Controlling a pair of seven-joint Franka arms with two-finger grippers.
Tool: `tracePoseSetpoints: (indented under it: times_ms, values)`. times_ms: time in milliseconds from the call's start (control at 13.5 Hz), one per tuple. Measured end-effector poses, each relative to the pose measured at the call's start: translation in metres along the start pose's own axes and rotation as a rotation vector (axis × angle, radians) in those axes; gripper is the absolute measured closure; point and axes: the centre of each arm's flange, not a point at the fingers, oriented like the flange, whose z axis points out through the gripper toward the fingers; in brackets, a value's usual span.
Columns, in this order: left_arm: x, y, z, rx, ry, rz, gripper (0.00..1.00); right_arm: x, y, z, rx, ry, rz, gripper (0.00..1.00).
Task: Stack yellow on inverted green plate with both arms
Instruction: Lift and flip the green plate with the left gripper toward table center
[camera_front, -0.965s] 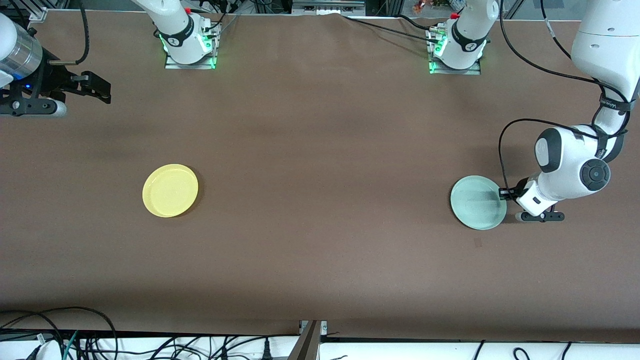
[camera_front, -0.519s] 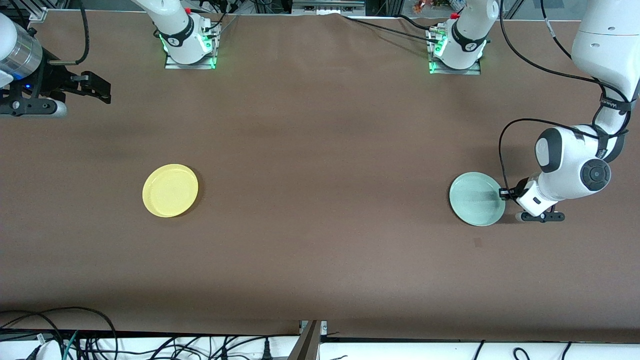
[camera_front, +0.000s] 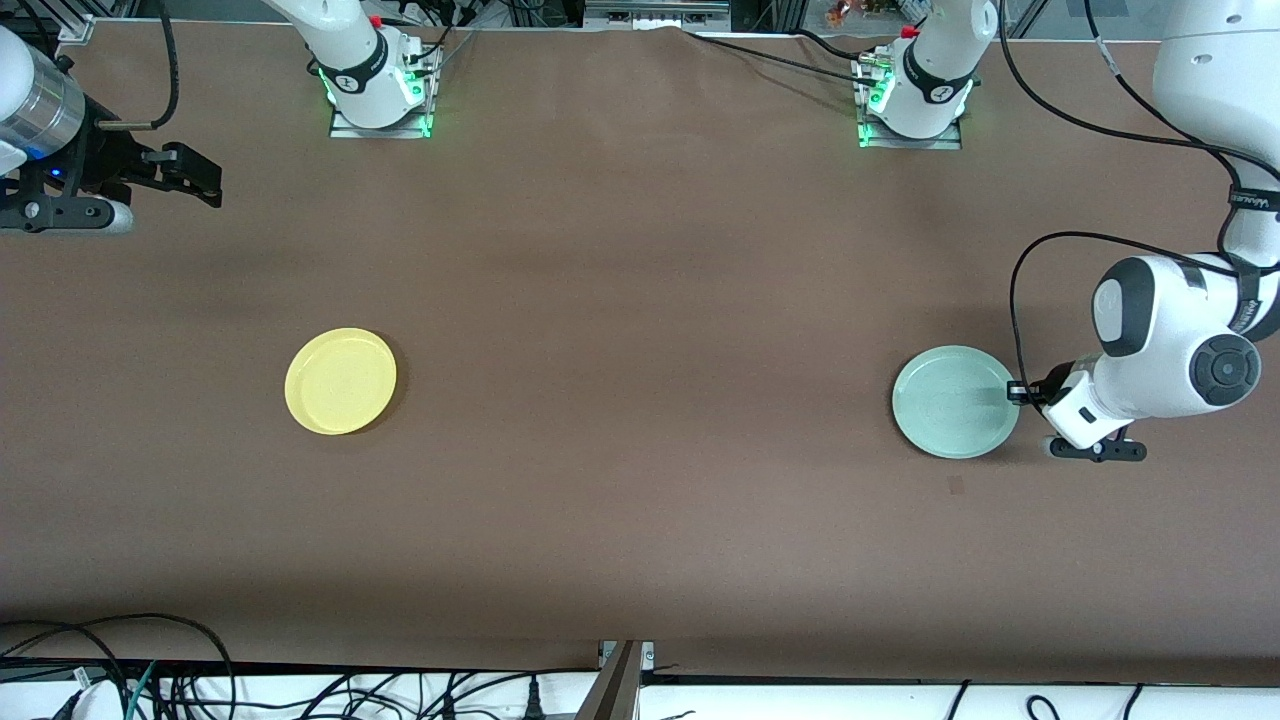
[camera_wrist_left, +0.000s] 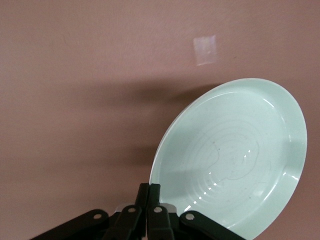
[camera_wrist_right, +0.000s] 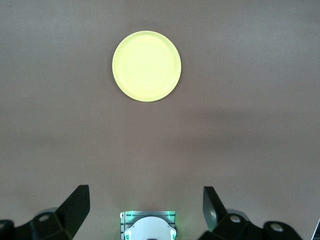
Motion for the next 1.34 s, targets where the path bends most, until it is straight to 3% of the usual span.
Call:
tracePoseSetpoints:
  times_ms: [445, 668, 1039, 1336]
  values:
    - [0.022, 0.118, -0.095, 0.17, 0.07, 0.152, 0.98, 0.0, 0.0, 0.0, 0.0, -0.003, 0.0, 0.0]
    - [0.02, 0.194, -0.128, 0.263, 0.14, 0.191, 0.98, 0.0, 0.0, 0.0, 0.0, -0.004, 0.0, 0.0]
    - [-0.008, 0.328, -0.151, 0.449, 0.279, 0.304, 0.98, -0.001, 0.0, 0.0, 0.0, -0.005, -0.001, 0.0]
    - [-0.031, 0.406, -0.133, 0.578, 0.368, 0.338, 0.98, -0.001, 0.0, 0.001, 0.0, -0.007, -0.001, 0.0]
